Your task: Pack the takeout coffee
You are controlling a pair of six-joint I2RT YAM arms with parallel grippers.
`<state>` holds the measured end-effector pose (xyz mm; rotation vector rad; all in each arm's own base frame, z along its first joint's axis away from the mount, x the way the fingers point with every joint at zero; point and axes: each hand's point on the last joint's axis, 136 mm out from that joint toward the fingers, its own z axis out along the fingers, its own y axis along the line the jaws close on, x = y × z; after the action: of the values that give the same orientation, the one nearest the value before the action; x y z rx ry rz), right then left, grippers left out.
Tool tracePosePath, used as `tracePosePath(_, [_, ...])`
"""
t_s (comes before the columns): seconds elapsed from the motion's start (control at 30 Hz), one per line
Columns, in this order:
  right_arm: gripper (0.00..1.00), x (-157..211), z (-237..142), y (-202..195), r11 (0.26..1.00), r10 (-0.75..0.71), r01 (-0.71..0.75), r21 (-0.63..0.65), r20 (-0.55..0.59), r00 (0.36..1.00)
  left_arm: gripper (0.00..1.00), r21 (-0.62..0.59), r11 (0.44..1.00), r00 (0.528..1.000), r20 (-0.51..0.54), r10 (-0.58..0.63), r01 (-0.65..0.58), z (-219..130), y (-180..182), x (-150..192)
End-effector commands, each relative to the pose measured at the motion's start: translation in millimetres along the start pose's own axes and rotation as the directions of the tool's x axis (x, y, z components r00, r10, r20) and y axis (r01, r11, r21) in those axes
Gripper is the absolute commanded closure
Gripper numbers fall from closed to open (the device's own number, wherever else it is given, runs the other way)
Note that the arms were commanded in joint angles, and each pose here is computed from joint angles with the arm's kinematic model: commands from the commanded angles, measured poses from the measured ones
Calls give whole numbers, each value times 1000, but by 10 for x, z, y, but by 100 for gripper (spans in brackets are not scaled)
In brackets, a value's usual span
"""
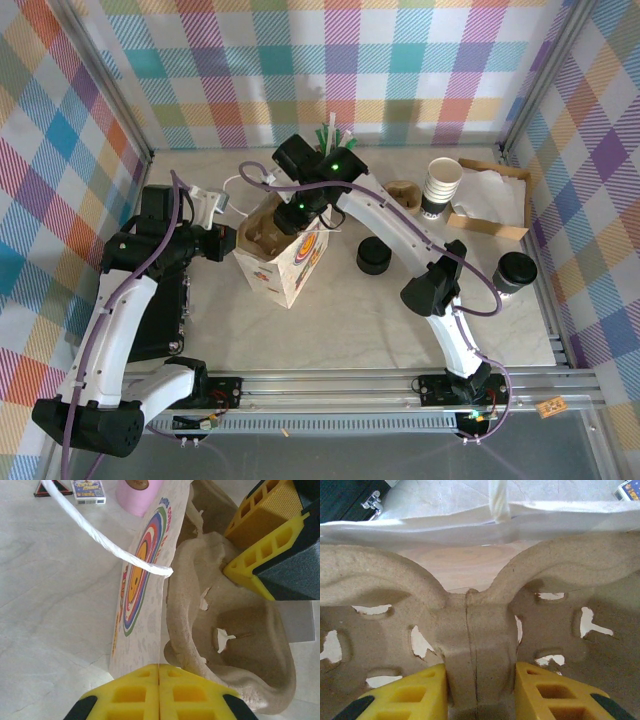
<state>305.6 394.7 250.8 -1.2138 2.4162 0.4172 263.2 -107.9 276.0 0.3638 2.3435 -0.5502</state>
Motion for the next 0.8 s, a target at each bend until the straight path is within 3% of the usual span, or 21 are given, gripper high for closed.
tracePosePath(0.0, [66, 147, 81, -32, 999, -12, 14, 33, -67, 998, 90, 22, 1000, 1000, 21, 2, -3, -22, -27, -13])
tracePosePath(0.13, [66, 153, 122, -21, 999, -18, 20, 37, -74, 997, 74, 26, 1000, 1000, 23, -3, 3, -31, -38, -17])
tracePosePath(0.27, [66, 155, 155, 13, 999, -24, 27, 37, -79, 997, 71, 17, 1000, 1000, 21, -4, 4, -36, -25, -6])
tracePosePath(0.47, [66, 163, 192, -17, 997, -5, 11, 72, -86, 996, 74, 6, 1000, 1000, 10, -12, 12, -20, 1, 28])
tracePosePath(0.77, [66, 70, 134, -13, 995, 66, -63, 75, -46, 997, 92, 18, 1000, 1000, 9, -5, 5, -38, -33, 46])
